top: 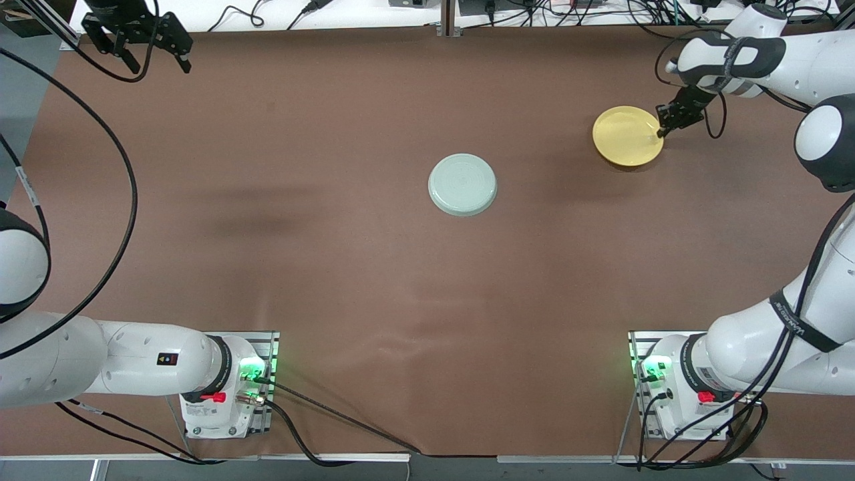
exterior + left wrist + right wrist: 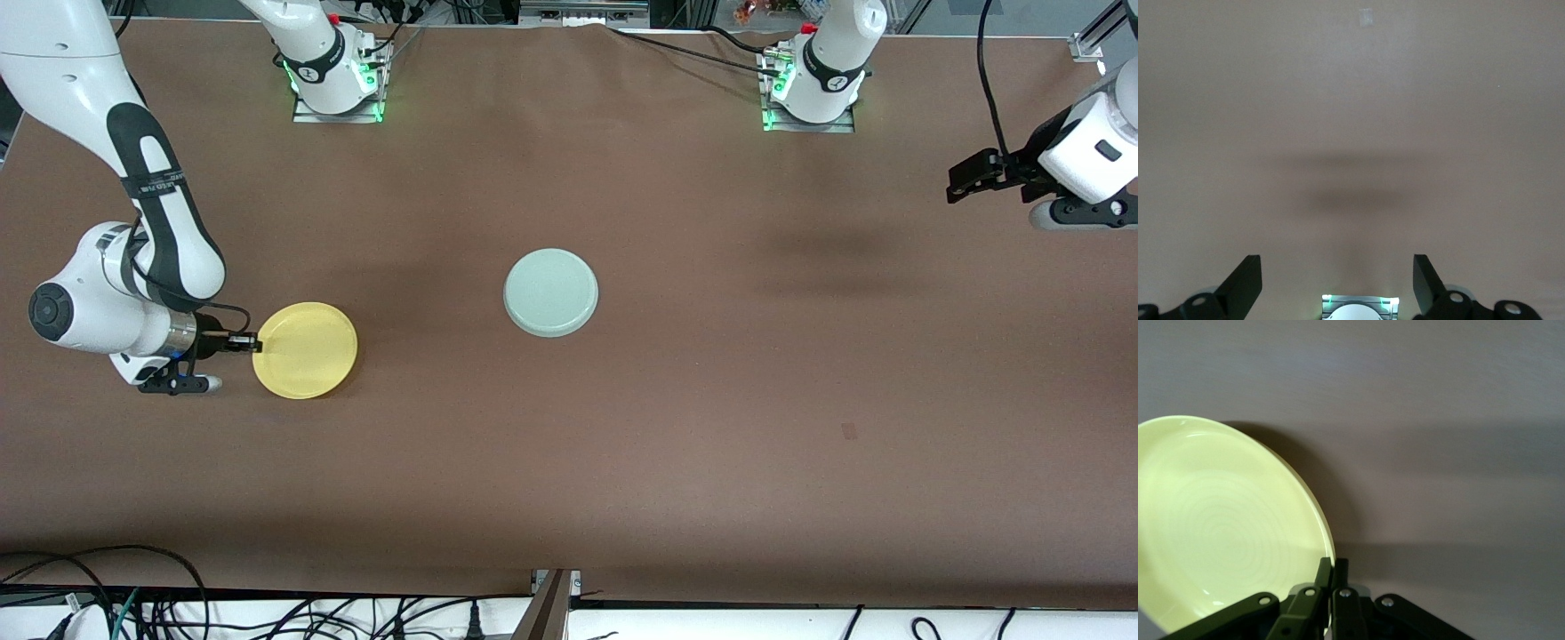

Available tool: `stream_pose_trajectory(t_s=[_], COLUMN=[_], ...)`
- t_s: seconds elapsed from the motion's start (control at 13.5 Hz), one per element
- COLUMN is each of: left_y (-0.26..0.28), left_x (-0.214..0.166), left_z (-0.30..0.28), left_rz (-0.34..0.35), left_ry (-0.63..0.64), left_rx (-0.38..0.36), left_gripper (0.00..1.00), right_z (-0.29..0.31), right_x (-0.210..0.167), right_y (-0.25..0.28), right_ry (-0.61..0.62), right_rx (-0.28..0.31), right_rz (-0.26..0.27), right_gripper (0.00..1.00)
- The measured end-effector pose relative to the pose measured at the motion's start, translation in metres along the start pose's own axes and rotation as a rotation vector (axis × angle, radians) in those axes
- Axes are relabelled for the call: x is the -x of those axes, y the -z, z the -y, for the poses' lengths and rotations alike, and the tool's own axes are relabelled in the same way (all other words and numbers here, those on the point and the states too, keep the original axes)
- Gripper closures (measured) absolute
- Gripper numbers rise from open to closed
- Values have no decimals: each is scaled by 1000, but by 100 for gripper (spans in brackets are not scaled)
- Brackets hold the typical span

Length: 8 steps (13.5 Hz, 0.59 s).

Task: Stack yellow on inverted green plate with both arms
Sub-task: 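Lift the yellow plate with the right gripper toward the green plate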

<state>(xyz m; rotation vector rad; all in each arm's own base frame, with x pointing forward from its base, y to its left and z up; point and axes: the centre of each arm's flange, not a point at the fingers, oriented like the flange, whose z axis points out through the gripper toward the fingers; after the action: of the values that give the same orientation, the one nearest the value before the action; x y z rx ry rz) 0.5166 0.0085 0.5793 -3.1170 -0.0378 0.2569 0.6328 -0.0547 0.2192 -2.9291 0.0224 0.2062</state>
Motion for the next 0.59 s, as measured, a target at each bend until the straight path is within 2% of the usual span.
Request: stream_pose_trajectory(t_s=[0.15, 0.22, 0.37, 0.59], left_y=[1, 1, 1, 6], left_x=[1, 1, 1, 2], left_z=[2, 2, 4, 24], left_rz=[-1, -2, -4, -22], left_ry=[3, 3, 6, 44], left_rx=[1, 1, 1, 8], left_gripper=[0, 0, 0, 0], right_z=[44, 64, 102, 168], right_x=[-6, -7, -7, 2], right_y=[25, 34, 37, 25], right_ry=[35, 61, 111, 91], right_rx=[-86, -111, -147, -191], right_rz=[28, 39, 55, 101], right_gripper=[98, 98, 98, 98])
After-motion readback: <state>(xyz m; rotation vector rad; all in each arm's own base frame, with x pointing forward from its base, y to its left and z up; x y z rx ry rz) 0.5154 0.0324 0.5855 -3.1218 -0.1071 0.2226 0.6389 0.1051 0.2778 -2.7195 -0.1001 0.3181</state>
